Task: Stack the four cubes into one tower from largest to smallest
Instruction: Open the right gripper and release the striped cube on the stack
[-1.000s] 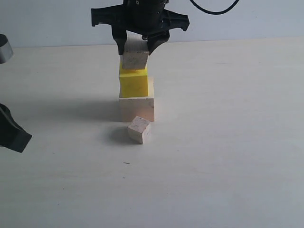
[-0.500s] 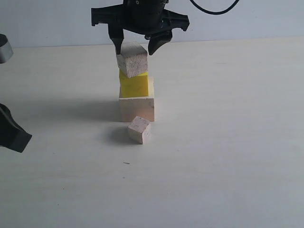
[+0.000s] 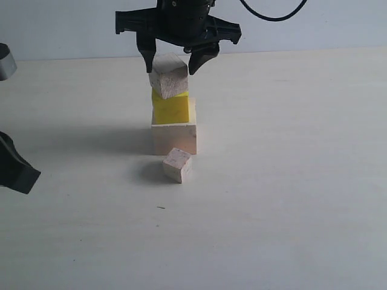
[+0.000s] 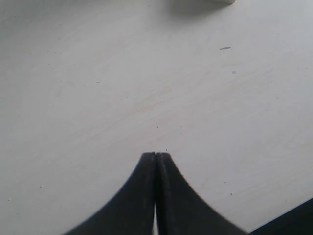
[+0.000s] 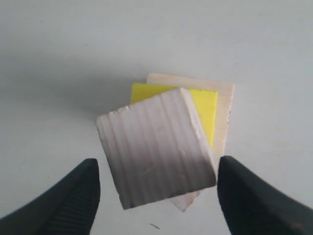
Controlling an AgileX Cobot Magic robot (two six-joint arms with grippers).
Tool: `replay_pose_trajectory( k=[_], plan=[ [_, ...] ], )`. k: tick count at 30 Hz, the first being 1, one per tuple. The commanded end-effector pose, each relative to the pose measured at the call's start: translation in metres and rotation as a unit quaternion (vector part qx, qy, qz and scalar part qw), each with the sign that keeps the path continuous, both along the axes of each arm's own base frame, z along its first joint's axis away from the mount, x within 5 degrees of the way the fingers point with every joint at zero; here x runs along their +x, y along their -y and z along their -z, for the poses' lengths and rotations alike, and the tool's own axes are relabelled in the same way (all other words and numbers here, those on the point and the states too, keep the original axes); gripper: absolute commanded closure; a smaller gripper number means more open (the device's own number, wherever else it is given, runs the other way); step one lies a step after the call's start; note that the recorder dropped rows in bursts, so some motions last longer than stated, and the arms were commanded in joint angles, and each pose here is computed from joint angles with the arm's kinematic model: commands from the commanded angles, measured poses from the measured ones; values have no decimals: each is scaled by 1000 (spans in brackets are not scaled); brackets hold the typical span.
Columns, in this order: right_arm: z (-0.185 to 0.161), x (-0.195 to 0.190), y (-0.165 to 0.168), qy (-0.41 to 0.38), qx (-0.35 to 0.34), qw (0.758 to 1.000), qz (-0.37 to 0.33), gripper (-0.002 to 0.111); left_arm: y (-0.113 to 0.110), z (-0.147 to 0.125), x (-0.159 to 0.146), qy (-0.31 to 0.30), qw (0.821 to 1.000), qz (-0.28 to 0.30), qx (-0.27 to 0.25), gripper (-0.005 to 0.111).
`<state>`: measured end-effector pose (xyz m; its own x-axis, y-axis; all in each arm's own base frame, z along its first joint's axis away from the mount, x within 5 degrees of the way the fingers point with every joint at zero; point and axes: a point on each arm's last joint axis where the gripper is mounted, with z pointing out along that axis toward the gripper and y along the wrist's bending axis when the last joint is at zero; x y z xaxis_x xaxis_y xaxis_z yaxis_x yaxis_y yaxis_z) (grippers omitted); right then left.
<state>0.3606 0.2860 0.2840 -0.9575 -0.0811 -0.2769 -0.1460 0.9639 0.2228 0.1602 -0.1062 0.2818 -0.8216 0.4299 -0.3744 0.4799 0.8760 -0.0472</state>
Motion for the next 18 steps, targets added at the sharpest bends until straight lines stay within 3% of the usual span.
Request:
replay_pose_trajectory(
  k=[1,13,18],
  plan=[
    [-8,-4,-2,-6,20,1000,-3,43,0,0,-1,1,1000,-1,-4,106],
    [-8,-5,-2,-8,22,1000,-3,43,0,0,0,3,1000,-1,-5,106],
    [-25,-10,2,10,31,999,-10,43,4,-4,6,41,999,-2,-29,106]
  ],
)
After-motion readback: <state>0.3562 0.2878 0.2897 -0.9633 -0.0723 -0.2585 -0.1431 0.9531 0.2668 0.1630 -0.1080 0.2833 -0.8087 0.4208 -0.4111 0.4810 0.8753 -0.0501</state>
